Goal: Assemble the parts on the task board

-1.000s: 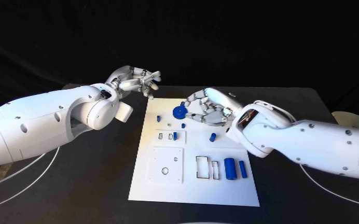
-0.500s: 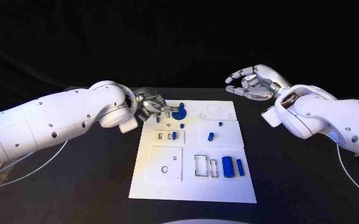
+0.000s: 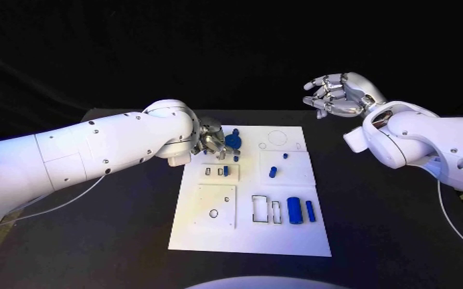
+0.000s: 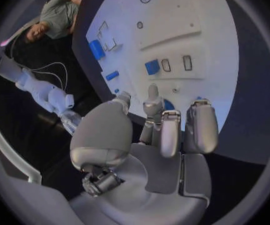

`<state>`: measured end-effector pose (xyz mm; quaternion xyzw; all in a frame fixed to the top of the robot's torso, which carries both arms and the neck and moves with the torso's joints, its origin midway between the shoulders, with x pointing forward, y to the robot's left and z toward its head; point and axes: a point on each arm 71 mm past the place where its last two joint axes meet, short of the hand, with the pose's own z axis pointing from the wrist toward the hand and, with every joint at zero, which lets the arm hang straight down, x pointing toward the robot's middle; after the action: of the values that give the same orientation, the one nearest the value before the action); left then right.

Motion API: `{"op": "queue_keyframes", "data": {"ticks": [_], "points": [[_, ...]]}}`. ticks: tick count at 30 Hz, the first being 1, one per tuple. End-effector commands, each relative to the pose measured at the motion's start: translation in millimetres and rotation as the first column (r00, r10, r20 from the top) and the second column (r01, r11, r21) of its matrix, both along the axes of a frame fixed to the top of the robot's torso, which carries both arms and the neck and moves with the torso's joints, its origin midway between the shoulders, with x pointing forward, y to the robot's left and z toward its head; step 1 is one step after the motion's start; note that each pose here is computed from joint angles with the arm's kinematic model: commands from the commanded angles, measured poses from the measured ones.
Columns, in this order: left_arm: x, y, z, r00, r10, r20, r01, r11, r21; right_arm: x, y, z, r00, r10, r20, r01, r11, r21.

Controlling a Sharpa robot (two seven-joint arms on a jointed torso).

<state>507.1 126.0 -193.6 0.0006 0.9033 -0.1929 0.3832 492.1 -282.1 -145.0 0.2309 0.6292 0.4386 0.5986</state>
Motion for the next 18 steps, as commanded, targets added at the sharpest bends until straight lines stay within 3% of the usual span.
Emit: {"op": "queue_keyframes", "data": {"ticks": [1,9,18], "points": [[-0.1,-2.5,-3.4,0.999,-0.033,-0.021,0.035,0.995,0.095,1.9,-2,1.8,1.0,-0.026,0.017,0.025,0.999,0.042],[1.2,-9.2,-13.6,0.997,-0.053,-0.06,0.061,0.988,0.142,4.2,-3,1.6,0.999,-0.039,0.018,0.038,0.998,0.055],[3.5,-5.4,-20.5,0.995,-0.051,-0.082,0.065,0.982,0.175,5.4,-3,1.3,0.999,-0.045,0.021,0.044,0.997,0.058]]}}
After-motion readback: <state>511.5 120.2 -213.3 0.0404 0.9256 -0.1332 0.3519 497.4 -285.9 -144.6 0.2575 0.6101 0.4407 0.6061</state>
